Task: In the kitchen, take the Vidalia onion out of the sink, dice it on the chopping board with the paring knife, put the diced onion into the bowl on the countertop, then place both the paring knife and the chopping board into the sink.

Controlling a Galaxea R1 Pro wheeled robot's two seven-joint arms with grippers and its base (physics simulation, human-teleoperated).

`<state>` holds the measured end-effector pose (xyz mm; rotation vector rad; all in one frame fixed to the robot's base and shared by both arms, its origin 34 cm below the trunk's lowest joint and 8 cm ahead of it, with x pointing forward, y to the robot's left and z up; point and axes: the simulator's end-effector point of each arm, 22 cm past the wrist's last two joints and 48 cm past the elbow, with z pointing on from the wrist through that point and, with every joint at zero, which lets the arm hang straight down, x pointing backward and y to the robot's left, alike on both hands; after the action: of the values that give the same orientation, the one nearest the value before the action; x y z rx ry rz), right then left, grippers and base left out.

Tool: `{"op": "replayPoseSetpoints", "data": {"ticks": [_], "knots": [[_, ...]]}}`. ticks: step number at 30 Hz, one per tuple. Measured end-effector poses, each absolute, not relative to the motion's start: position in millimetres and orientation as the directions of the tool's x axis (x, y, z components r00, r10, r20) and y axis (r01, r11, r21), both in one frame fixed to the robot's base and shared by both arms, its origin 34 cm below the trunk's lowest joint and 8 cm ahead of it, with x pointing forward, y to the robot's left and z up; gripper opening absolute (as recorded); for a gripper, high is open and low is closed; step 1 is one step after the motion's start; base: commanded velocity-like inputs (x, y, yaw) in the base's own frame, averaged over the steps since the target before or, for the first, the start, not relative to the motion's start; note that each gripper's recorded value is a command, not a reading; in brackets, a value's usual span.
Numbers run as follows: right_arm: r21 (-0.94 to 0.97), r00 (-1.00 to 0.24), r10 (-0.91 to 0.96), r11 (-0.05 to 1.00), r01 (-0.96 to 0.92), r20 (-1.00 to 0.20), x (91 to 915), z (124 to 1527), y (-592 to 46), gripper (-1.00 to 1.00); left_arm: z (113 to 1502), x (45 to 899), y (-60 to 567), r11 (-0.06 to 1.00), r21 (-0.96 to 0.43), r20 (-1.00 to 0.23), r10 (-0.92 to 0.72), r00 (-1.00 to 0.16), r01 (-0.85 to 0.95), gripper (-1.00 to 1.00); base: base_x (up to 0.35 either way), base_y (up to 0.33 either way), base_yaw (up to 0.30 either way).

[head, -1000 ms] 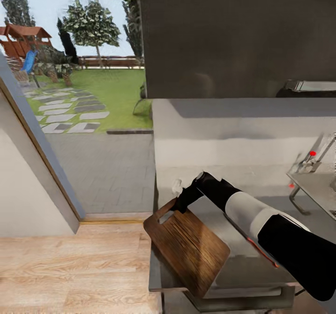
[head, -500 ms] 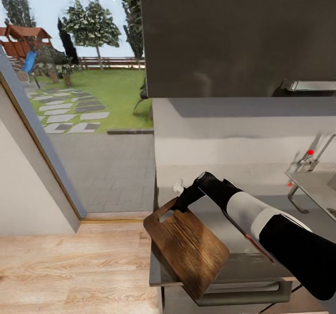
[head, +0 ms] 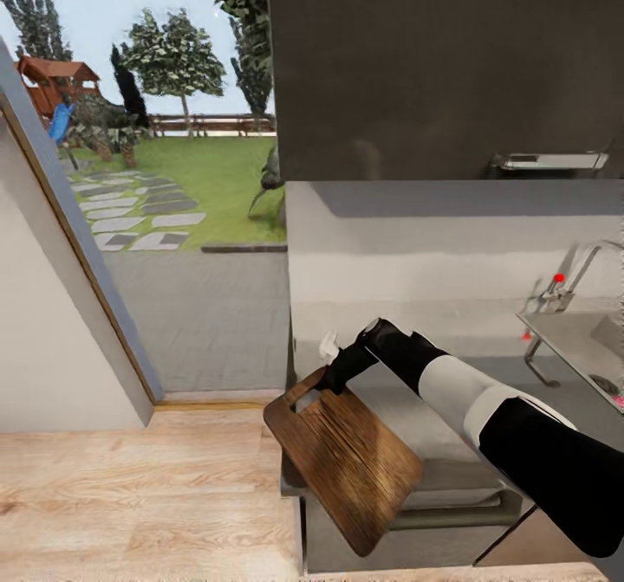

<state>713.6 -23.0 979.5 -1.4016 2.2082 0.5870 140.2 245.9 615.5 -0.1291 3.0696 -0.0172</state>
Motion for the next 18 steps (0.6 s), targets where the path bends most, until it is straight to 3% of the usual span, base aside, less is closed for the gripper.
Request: {"op": "replayPoseSetpoints", "data": {"ticks": [6,18], "knots": [[0.100,-0.372,-0.719,0.391,-0.915,-0.587,714,985,-23,-1.00,616,144,245,0.996,-0.016,-0.078,-0.083,-0.993,-0.082,1.00,-0.272,-0.086,0.000],[0.083,-0.359,-0.720,0.389,-0.918,-0.594,714,997,-22,-1.00,617,151,245,0.997,-0.017,-0.097,-0.083,-0.992,-0.082,1.00,-0.238,-0.231,0.000]]}}
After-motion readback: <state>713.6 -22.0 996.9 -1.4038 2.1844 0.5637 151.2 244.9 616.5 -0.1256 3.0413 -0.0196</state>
